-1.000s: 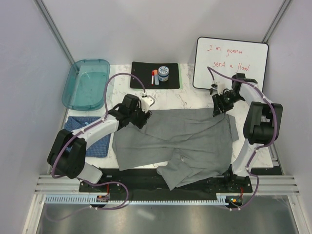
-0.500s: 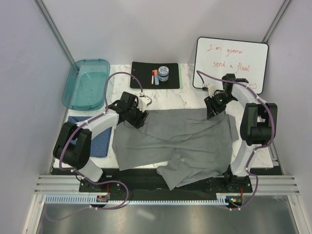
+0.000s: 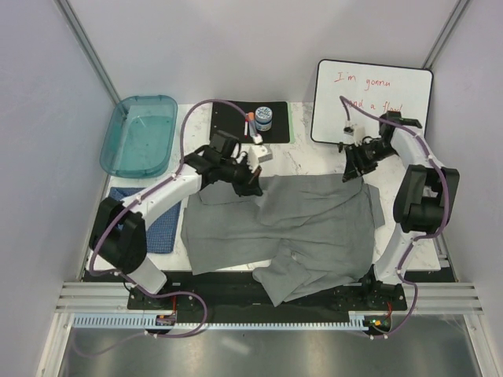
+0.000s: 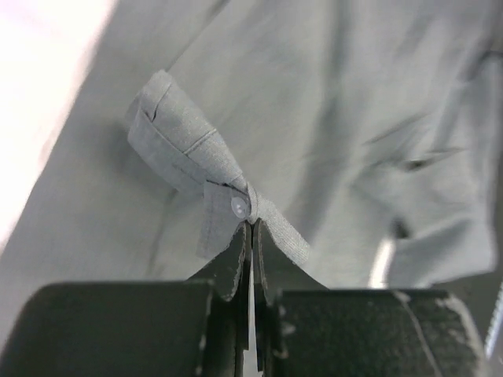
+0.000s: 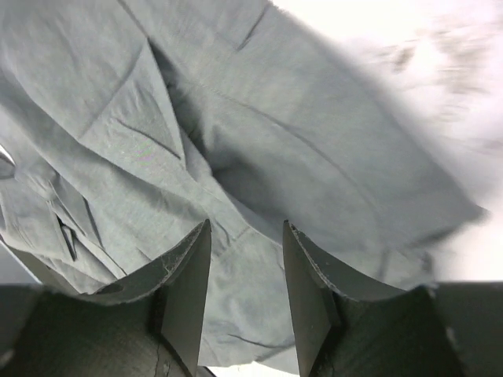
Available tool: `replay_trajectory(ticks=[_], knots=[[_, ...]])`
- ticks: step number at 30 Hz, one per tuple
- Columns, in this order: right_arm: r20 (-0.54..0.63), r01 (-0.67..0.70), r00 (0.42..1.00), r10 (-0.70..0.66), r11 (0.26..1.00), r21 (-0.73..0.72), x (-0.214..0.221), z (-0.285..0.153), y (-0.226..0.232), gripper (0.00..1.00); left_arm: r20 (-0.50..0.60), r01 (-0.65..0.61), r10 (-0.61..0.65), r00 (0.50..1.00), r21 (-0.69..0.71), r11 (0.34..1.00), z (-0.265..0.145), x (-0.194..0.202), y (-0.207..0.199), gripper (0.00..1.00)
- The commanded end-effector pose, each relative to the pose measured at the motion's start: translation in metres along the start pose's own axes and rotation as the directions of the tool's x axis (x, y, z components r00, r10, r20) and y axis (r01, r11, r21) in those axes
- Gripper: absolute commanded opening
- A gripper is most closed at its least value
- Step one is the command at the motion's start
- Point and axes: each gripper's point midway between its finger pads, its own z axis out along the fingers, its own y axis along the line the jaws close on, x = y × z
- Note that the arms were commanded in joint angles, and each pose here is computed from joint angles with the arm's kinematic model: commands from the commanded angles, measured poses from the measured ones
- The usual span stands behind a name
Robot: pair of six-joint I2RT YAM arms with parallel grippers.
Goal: Fold and stack the long sleeve shirts
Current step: Fold the shirt
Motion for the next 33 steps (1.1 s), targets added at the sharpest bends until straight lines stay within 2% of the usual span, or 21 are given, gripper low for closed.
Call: replay_trajectory(ticks=[1, 5, 7, 10, 11, 13, 17, 21, 25, 30, 33], knots=[[0.128, -0.005, 0.992, 0.007, 1.000, -0.014, -0.026, -0.037, -0.003, 0.49, 0.151, -0.331, 0.297, 0.943, 0.305, 0.893, -0.022, -0.064, -0.137, 0.02], [0.135, -0.002, 0.991, 0.002, 1.000, -0.002, -0.025, -0.046, -0.008, 0.49, 0.240, -0.508, 0.448, 0.861, 0.438, 0.742, -0.038, -0.074, -0.225, 0.02], [0.126, 0.006, 0.992, -0.006, 1.000, -0.004, -0.023, -0.047, -0.007, 0.49, 0.247, -0.559, 0.509, 0.825, 0.497, 0.664, -0.038, -0.061, -0.259, 0.02], [0.115, 0.023, 0.993, -0.023, 1.000, -0.003, -0.020, -0.047, -0.007, 0.49, 0.234, -0.592, 0.574, 0.784, 0.559, 0.581, -0.033, -0.042, -0.290, 0.02], [0.114, 0.027, 0.993, -0.026, 1.000, -0.006, -0.019, -0.047, -0.007, 0.49, 0.203, -0.578, 0.582, 0.787, 0.574, 0.581, -0.022, -0.034, -0.291, 0.02], [0.108, 0.044, 0.993, -0.041, 0.999, -0.026, -0.017, -0.046, -0.004, 0.48, 0.199, -0.584, 0.610, 0.767, 0.612, 0.534, -0.014, -0.022, -0.305, 0.02], [0.078, 0.052, 0.996, -0.045, 0.994, -0.091, -0.008, -0.037, 0.005, 0.44, 0.162, -0.588, 0.660, 0.734, 0.638, 0.497, 0.013, -0.003, -0.311, 0.02], [0.025, 0.070, 0.997, -0.067, 0.984, -0.166, 0.004, -0.015, 0.027, 0.40, 0.130, -0.576, 0.672, 0.729, 0.647, 0.499, 0.036, 0.009, -0.304, 0.02], [0.002, 0.090, 0.996, -0.092, 0.974, -0.207, 0.003, 0.007, 0.052, 0.38, 0.152, -0.616, 0.692, 0.706, 0.614, 0.493, 0.044, 0.011, -0.297, 0.02], [-0.054, 0.120, 0.989, -0.135, 0.967, -0.226, 0.007, 0.055, 0.081, 0.32, 0.185, -0.632, 0.674, 0.715, 0.581, 0.512, 0.046, -0.001, -0.296, 0.02], [-0.111, 0.107, 0.985, -0.131, 0.975, -0.196, 0.019, 0.080, 0.082, 0.28, 0.199, -0.626, 0.640, 0.742, 0.549, 0.555, 0.044, -0.013, -0.288, 0.02]])
